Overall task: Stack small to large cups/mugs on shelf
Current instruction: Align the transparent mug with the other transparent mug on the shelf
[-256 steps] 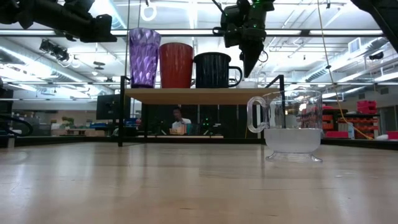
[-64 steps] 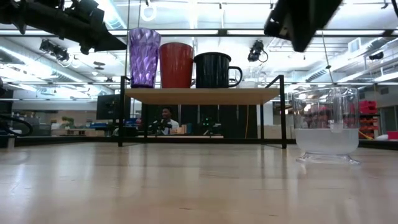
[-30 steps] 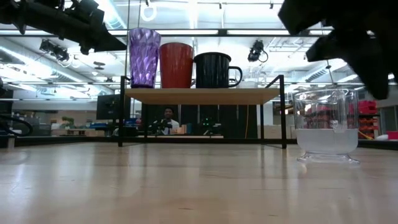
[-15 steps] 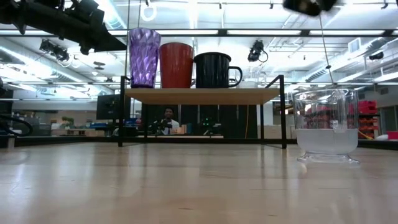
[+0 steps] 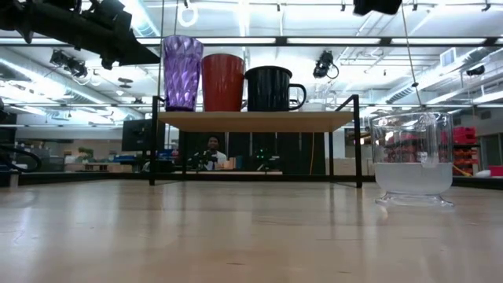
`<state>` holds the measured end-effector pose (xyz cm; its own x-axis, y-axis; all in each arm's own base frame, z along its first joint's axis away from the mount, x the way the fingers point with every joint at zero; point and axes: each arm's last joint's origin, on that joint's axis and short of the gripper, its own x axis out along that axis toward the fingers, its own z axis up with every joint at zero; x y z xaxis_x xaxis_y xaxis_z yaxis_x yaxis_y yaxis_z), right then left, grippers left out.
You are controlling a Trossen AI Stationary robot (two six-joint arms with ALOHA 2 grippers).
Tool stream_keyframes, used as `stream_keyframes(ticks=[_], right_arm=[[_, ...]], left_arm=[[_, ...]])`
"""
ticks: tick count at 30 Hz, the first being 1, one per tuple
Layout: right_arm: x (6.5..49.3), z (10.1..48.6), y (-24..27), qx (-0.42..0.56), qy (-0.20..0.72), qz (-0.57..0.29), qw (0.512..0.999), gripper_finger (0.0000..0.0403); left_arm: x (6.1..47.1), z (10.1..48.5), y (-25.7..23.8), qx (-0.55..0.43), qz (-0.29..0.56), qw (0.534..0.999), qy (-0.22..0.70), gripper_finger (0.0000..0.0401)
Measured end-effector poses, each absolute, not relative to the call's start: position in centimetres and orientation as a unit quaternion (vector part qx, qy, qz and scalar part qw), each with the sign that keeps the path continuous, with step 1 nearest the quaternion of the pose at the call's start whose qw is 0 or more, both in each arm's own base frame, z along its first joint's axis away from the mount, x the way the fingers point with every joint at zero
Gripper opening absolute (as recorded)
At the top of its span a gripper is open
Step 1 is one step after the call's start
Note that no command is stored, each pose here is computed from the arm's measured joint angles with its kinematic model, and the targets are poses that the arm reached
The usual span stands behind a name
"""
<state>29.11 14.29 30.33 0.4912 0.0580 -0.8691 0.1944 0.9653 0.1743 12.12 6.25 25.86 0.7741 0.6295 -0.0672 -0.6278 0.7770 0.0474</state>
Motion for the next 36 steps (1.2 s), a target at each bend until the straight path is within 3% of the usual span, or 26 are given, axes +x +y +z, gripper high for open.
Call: stream_keyframes(ticks=[8, 25, 36], right_arm=[[30.1, 30.2, 12.2, 0.172, 0.495, -0.095, 0.846, 0.0139], [30.5, 28.3, 9.8, 0.124, 0.517, -0.162, 0.831, 0.0217], [30.2, 28.2, 9.8, 0.151, 0.523, -0.175, 0.820, 0.0270]], left_arm=[[12.1, 25.9, 6.3, 0.011, 0.334, 0.942, 0.040, 0.0024], [12.1, 25.8, 6.2, 0.013, 0.333, 0.942, 0.045, 0.0022], [12.1, 25.8, 6.3, 0.014, 0.334, 0.942, 0.046, 0.0015]])
